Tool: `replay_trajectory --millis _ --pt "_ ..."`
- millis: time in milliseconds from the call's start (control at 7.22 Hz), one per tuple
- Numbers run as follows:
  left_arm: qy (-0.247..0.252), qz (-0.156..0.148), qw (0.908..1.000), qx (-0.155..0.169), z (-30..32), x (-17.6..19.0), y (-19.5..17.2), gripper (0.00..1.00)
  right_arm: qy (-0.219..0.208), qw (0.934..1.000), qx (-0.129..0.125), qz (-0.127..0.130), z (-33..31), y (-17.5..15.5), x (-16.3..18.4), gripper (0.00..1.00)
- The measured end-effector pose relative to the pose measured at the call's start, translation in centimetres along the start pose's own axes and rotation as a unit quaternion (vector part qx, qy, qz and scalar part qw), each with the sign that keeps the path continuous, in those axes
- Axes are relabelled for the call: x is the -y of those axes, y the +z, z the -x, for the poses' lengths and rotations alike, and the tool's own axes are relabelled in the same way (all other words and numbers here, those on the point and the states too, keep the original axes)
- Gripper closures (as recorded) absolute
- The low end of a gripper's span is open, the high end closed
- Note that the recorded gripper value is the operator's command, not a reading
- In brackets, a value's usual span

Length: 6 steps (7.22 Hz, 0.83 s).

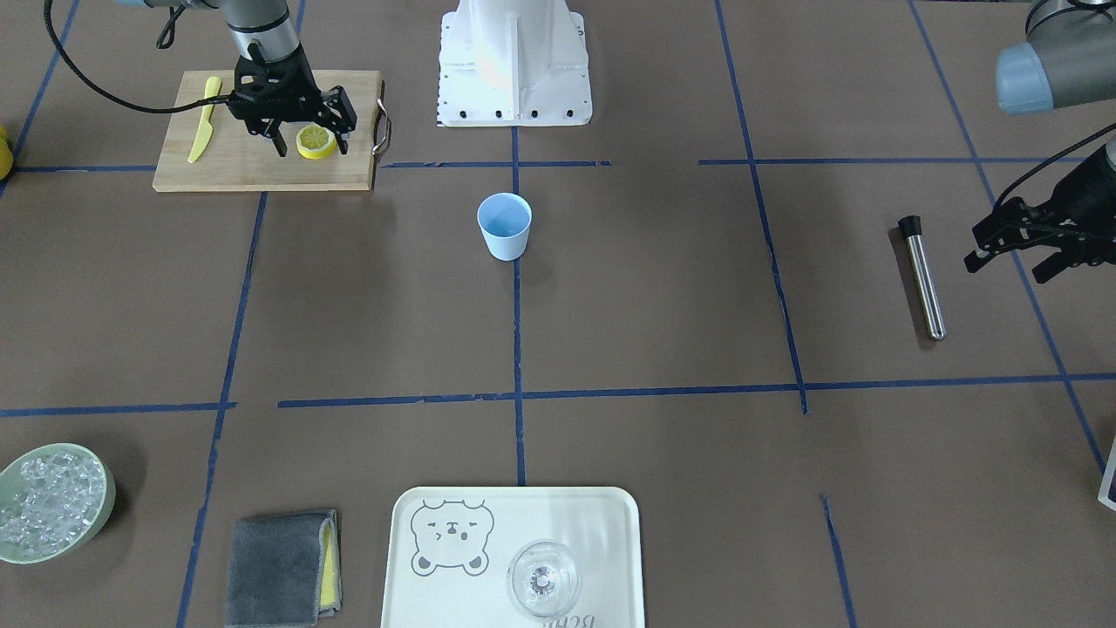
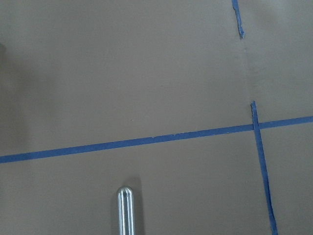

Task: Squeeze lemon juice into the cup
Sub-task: 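Move the right gripper over the lemon slice on the wooden cutting board, then lower the right gripper and grasp the yellow lemon slice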

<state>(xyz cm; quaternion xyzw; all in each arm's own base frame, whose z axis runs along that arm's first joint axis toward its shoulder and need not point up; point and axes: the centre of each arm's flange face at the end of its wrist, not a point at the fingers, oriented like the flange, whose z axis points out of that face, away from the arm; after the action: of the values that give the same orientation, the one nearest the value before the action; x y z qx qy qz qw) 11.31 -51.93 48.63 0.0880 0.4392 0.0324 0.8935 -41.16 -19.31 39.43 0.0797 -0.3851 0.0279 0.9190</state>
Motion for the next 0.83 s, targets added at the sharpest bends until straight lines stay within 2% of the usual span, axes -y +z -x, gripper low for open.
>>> replay_trajectory --millis 416,831 --pt "0.0 0.0 1.0 0.0 0.0 0.0 0.1 0.0 -0.014 0.9997 -0.004 0.018 0.2 0.7 -2.0 0.0" --pt "0.001 0.0 1.0 0.0 0.0 0.0 0.1 0.0 -0.022 0.9992 -0.02 0.028 -0.2 1.6 -2.9 0.0"
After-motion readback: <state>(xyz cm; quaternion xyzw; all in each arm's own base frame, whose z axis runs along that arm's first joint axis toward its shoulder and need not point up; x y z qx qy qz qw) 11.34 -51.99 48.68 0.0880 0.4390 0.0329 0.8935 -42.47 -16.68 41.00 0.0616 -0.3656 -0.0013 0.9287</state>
